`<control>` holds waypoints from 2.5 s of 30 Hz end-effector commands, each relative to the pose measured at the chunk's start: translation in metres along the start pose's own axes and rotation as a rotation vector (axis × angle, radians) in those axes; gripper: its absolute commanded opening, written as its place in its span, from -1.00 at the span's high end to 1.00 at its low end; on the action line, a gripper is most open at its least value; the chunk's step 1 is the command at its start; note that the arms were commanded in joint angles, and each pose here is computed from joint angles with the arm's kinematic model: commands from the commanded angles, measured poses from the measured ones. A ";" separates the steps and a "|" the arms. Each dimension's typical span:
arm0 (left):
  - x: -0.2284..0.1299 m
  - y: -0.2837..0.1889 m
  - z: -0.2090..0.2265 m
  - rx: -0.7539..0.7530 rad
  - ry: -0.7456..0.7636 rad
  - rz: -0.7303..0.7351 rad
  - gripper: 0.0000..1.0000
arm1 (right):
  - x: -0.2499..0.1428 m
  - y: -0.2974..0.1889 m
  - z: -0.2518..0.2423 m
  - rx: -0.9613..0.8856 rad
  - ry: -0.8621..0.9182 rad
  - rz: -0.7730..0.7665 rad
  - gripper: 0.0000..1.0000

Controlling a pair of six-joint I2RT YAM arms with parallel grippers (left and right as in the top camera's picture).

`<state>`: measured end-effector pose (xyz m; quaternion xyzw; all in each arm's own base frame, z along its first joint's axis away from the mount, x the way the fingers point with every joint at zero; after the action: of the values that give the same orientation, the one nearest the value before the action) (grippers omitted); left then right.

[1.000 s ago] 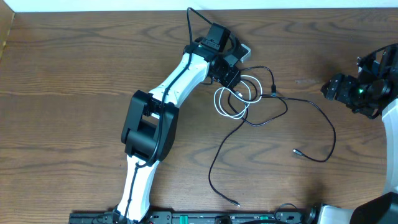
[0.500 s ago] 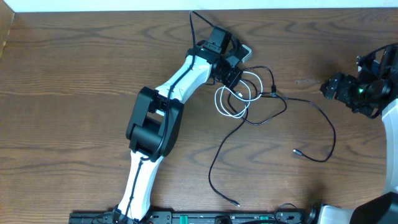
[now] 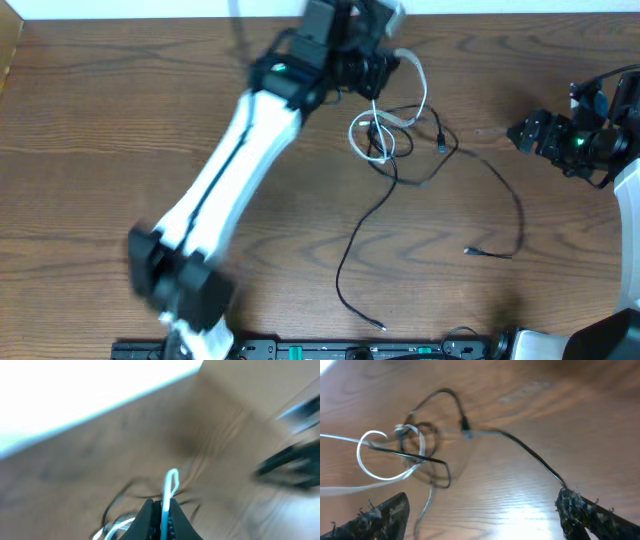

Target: Untangle cables

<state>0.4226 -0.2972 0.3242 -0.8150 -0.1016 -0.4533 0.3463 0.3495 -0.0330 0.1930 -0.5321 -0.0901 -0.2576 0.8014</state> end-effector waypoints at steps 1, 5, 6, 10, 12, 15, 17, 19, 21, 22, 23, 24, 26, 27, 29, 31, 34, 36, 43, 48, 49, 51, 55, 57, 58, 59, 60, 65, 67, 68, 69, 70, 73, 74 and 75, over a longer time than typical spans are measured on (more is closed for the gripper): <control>0.032 -0.038 -0.025 -0.030 -0.077 -0.107 0.85 | 0.002 -0.001 0.030 0.181 -0.027 -0.002 -0.82; 0.057 -0.071 -0.045 -0.054 -0.042 -0.208 0.85 | 0.004 -0.001 0.047 0.251 -0.059 -0.010 -0.85; 0.064 -0.081 -0.050 -0.062 -0.037 -0.240 0.85 | 0.004 0.000 0.052 0.263 -0.071 -0.009 -0.85; 0.081 -0.106 -0.065 -0.085 -0.028 -0.320 0.85 | 0.002 0.005 0.070 0.291 -0.120 -0.002 -0.86; 0.092 -0.121 -0.073 -0.101 -0.025 -0.372 0.85 | 0.000 0.008 0.084 0.315 -0.163 0.000 -0.87; 0.104 -0.137 -0.078 -0.115 -0.028 -0.434 0.85 | -0.003 0.012 0.100 0.338 -0.207 0.004 -0.87; 0.114 -0.152 -0.080 -0.115 -0.013 -0.484 0.85 | -0.006 0.015 0.112 0.353 -0.245 0.006 -0.87; 0.124 -0.168 -0.080 -0.110 0.001 -0.539 0.85 | -0.008 0.019 0.122 0.358 -0.279 0.007 -0.86; 0.134 -0.189 -0.079 -0.108 -0.008 -0.597 0.85 | -0.012 0.026 0.132 0.357 -0.311 0.016 -0.86; 0.137 -0.196 -0.079 -0.107 -0.010 -0.618 0.85 | -0.013 0.028 0.134 0.356 -0.319 0.020 -0.86; 0.141 -0.206 -0.078 -0.107 -0.017 -0.643 0.85 | -0.016 0.033 0.138 0.354 -0.329 0.031 -0.85; 0.147 -0.222 -0.078 -0.103 -0.019 -0.684 0.87 | -0.022 0.040 0.143 0.357 -0.333 0.054 -0.85; 0.151 -0.235 -0.078 -0.099 -0.016 -0.719 0.85 | -0.028 0.049 0.149 0.365 -0.327 0.086 -0.84; 0.153 -0.243 -0.079 -0.098 -0.015 -0.737 0.85 | -0.032 0.055 0.153 0.370 -0.327 0.104 -0.82; 0.156 -0.251 -0.081 -0.099 -0.003 -0.762 0.86 | -0.039 0.067 0.159 0.375 -0.341 0.134 -0.79; 0.160 -0.259 -0.085 -0.104 0.015 -0.791 0.85 | -0.045 0.081 0.163 0.372 -0.350 0.161 -0.81; 0.166 -0.269 -0.091 -0.120 0.030 -0.834 0.85 | -0.053 0.099 0.166 0.358 -0.359 0.191 -0.93; 0.171 -0.275 -0.095 -0.133 0.044 -0.868 0.86 | -0.054 0.113 0.160 0.303 -0.334 0.202 -0.91; 0.177 -0.291 -0.105 -0.149 0.084 -0.926 0.85 | -0.058 0.166 0.121 0.071 -0.113 0.238 -0.60; 0.176 -0.292 -0.098 -0.127 0.075 -0.922 0.85 | -0.055 0.171 0.065 -0.237 0.063 0.191 -0.43; 0.176 -0.293 -0.094 -0.115 0.071 -0.921 0.85 | -0.054 0.168 0.053 -0.308 0.081 0.176 -0.43; 0.176 -0.296 -0.083 -0.082 0.062 -0.921 0.85 | -0.055 0.158 0.029 -0.446 0.096 0.158 -0.44; 0.174 -0.298 -0.061 -0.018 0.032 -0.909 0.85 | -0.058 0.143 0.001 -0.584 0.095 0.171 -0.43; 0.173 -0.300 -0.046 0.036 -0.001 -0.909 0.85 | -0.061 0.138 -0.008 -0.611 0.109 0.190 -0.44; 0.173 -0.301 -0.040 0.061 -0.015 -0.912 0.85 | -0.061 0.137 -0.009 -0.606 0.114 0.197 -0.43; 0.173 -0.302 -0.036 0.077 -0.023 -0.919 0.85 | -0.062 0.139 -0.008 -0.582 0.100 0.210 -0.44; 0.174 -0.304 -0.033 0.093 -0.030 -0.928 0.85 | -0.061 0.141 -0.002 -0.534 0.072 0.224 -0.43; 0.175 -0.308 -0.034 0.088 -0.051 -0.944 0.85 | -0.040 0.151 0.070 -0.095 -0.139 0.222 -0.50; 0.174 -0.308 -0.034 0.083 -0.065 -0.941 0.85 | -0.026 0.143 0.095 0.040 -0.210 0.179 -0.54; 0.173 -0.307 -0.034 0.081 -0.066 -0.935 0.85 | -0.019 0.139 0.104 0.092 -0.243 0.158 -0.56; 0.172 -0.306 -0.033 0.082 -0.075 -0.929 0.85 | -0.014 0.134 0.112 0.135 -0.274 0.136 -0.59; 0.171 -0.304 -0.032 0.083 -0.084 -0.921 0.85 | -0.009 0.130 0.118 0.176 -0.315 0.116 -0.64; 0.168 -0.300 -0.029 0.090 -0.098 -0.901 0.84 | -0.006 0.128 0.135 0.274 -0.440 0.083 -0.61; 0.167 -0.300 -0.028 0.091 -0.101 -0.898 0.85 | -0.010 0.130 0.142 0.317 -0.494 0.088 -0.60; 0.167 -0.299 -0.028 0.092 -0.102 -0.896 0.85 | -0.015 0.132 0.150 0.363 -0.545 0.093 -0.58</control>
<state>0.3650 -0.1230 0.6021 -0.7005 -0.4745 -0.5105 0.1534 0.4291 0.1154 0.1213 -0.5088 -0.2110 -0.1176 0.8263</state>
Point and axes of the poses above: each gripper's point midway between its finger pads, its own y axis out along the fingers, its own z axis along the line the jaws close on, x = y × z, the point moved 1 cm from there along -y, back along the fingers, and after that the axes turned 5 degrees about -y, right-handed, at the moved point
